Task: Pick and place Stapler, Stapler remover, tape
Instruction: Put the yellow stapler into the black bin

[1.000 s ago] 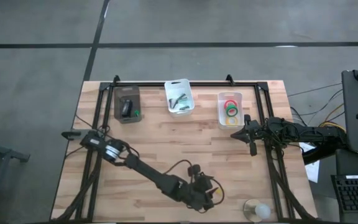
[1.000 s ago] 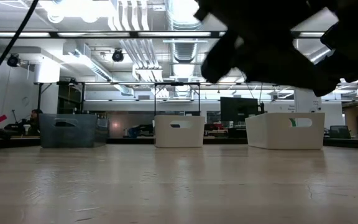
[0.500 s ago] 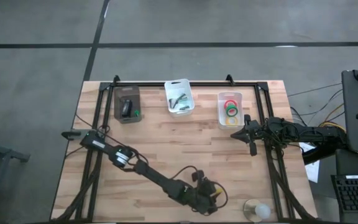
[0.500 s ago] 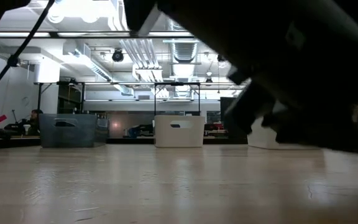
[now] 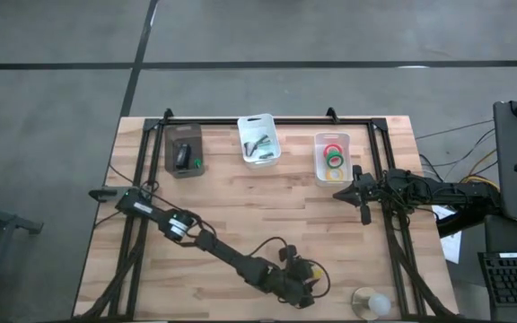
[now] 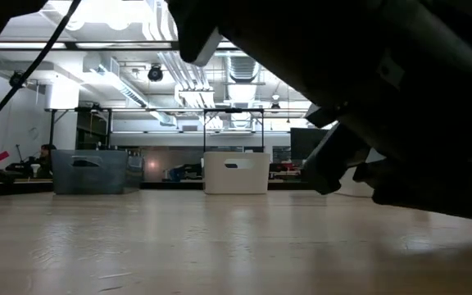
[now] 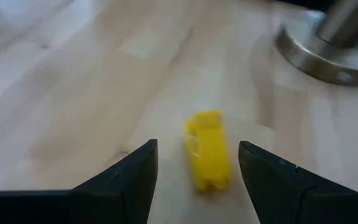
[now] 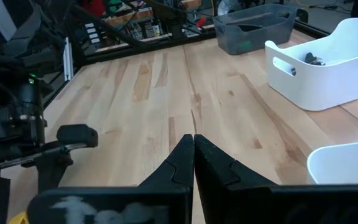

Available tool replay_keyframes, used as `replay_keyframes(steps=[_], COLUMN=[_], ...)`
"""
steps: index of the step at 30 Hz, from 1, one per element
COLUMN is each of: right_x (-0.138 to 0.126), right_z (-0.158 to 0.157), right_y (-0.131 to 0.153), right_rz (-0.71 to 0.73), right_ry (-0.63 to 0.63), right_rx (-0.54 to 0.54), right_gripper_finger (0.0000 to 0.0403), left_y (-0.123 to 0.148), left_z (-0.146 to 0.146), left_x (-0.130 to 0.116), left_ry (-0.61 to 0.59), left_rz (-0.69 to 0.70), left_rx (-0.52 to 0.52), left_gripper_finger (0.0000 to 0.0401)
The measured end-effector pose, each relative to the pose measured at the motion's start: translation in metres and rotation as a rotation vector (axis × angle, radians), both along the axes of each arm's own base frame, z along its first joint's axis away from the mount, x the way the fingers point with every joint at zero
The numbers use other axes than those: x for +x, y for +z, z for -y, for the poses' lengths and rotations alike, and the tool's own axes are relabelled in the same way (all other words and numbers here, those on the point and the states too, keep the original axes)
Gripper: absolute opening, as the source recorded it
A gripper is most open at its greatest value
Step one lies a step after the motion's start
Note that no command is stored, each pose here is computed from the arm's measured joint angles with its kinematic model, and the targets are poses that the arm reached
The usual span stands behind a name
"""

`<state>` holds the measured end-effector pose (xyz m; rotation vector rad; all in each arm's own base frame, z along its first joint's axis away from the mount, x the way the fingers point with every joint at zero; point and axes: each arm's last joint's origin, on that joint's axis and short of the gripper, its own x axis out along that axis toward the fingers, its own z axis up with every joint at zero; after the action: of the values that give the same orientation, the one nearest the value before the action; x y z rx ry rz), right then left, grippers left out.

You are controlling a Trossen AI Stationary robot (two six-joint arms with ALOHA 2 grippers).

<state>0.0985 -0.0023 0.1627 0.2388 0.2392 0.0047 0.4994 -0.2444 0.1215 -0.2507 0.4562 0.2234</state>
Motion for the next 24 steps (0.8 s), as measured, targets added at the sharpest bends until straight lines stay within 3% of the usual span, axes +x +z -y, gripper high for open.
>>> replay_keyframes(steps=[5, 11, 18, 24], right_x=[0.000, 0.000, 0.000, 0.000], right_z=[0.000, 0.000, 0.000, 0.000], right_y=[0.000, 0.000, 0.000, 0.000], right_rz=[0.000, 0.000, 0.000, 0.001], right_ry=[0.000, 0.000, 0.000, 0.000], right_rx=[0.000, 0.000, 0.000, 0.000], right_gripper_finger=[0.0009, 0.0009, 0.0009, 0.0009], left_y=[0.000, -0.006, -0.003, 0.013], left_z=[-0.005, -0.021, -0.022, -0.029], left_x=[0.001, 0.005, 0.004, -0.005], left_ry=[0.028, -0.085, -0.103, -0.114], left_rz=[0.003, -0.132, -0.142, -0.239], left_rx=[0.080, -0.019, 0.026, 0.090], left_gripper_finger=[0.0206, 0.0141, 0.0064, 0.0074])
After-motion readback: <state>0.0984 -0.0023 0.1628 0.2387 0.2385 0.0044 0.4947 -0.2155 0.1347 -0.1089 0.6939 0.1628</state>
